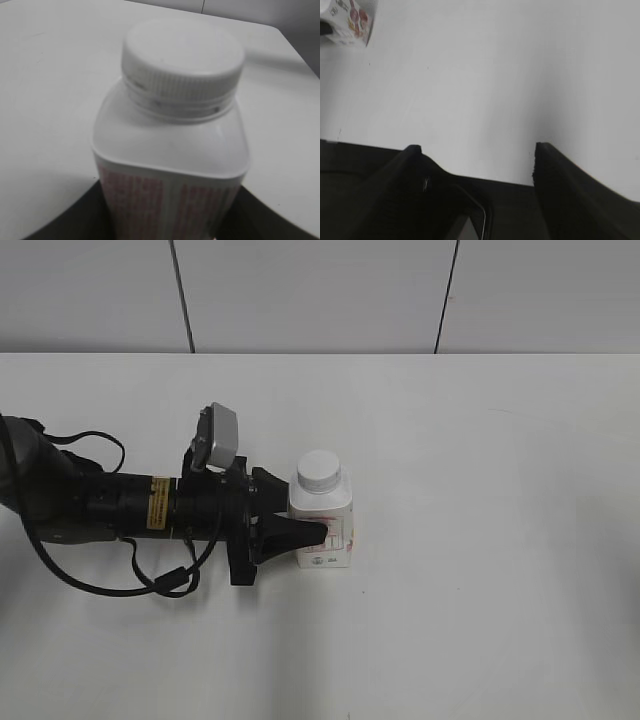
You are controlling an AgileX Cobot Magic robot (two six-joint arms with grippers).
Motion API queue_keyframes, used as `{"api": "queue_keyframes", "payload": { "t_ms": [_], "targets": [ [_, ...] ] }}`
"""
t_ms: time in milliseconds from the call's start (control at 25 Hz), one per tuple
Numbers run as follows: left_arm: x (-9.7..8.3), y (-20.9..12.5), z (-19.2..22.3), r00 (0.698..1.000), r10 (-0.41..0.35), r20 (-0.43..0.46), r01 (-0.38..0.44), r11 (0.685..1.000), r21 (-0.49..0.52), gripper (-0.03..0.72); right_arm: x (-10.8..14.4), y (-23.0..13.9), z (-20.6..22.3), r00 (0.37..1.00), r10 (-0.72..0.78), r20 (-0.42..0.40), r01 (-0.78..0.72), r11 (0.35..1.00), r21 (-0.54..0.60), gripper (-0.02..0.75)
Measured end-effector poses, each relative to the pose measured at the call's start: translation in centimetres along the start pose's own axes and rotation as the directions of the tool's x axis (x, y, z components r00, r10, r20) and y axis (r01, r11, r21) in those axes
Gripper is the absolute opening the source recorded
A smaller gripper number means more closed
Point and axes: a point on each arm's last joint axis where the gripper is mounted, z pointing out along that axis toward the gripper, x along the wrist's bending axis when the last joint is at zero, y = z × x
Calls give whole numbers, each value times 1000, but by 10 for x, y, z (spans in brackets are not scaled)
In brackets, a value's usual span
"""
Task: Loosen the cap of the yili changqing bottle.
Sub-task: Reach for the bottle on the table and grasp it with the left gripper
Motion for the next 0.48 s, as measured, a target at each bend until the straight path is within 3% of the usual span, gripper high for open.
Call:
{"api": "queue_keyframes", "payload": {
  "t_ms": [200, 480],
  "targets": [
    [0, 0, 0, 1000, 3, 5, -3, 1000, 3, 341, -19, 38, 41, 999, 33, -34, -24, 972, 233, 544],
    [-3, -1, 0, 999, 13, 32, -13, 1000, 8, 340, -36, 71, 72, 999, -11, -34, 22, 939, 344, 514]
  ]
}}
